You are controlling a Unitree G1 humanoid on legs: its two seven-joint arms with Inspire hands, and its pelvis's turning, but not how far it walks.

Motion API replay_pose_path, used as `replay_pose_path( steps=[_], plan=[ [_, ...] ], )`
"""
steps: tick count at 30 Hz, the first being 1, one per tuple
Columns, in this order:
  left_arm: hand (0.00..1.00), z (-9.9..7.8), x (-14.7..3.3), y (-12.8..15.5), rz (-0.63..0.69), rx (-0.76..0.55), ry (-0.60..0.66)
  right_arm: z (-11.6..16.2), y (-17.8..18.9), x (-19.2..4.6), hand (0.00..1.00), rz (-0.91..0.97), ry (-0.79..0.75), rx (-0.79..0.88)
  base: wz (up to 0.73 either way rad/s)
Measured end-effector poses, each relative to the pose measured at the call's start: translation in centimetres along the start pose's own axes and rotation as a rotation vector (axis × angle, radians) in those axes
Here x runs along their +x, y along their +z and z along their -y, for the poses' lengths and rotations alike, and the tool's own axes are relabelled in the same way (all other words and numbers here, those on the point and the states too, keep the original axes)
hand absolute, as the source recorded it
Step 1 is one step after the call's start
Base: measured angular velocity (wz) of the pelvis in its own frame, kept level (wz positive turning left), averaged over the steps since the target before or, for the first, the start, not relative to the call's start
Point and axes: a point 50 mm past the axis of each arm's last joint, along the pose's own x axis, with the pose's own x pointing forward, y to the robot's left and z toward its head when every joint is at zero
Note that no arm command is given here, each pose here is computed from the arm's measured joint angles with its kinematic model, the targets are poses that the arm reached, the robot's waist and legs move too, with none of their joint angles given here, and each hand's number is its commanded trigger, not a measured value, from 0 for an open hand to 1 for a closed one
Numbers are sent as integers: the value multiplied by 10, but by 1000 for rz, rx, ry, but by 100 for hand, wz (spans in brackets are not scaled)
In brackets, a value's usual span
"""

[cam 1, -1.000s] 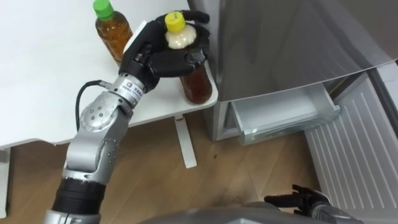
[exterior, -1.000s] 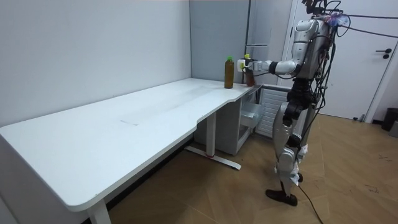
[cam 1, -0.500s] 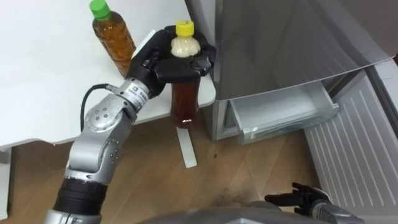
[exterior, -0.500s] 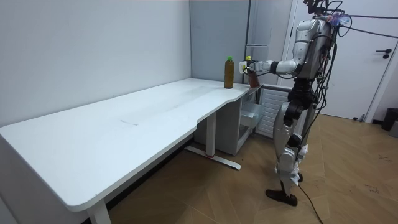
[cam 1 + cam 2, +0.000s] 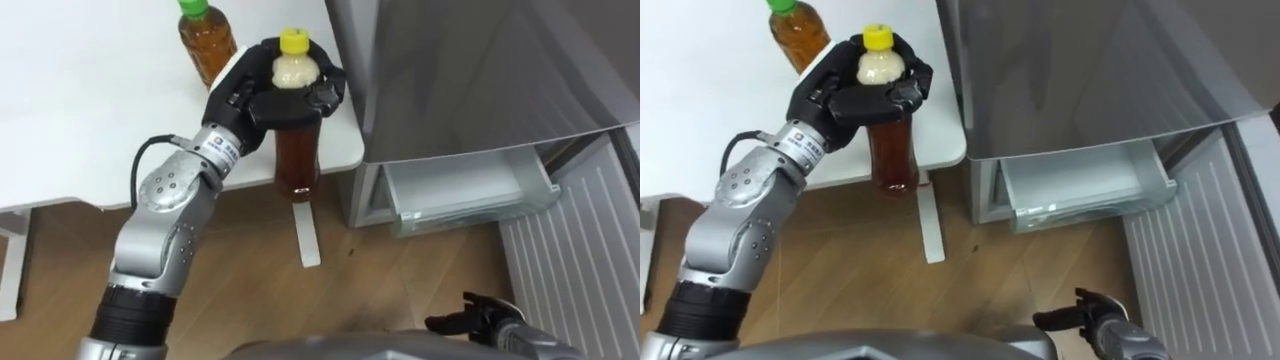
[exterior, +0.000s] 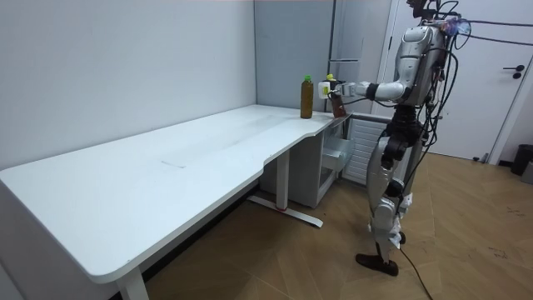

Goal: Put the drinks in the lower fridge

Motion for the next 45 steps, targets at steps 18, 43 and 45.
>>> replay_pose_path(
  steps=[18,43,45],
  plan=[
    [100,7,-28,-35,-87,-145,7,-58,53,-2,0,199,310,-218,8],
    [100,20,-46,-71,-230,-185,-57,-111,97,-33,0,398,749,-399,4],
    [100,23,-46,-72,-234,-188,-70,-112,97,-34,0,400,772,-388,2]
  ],
)
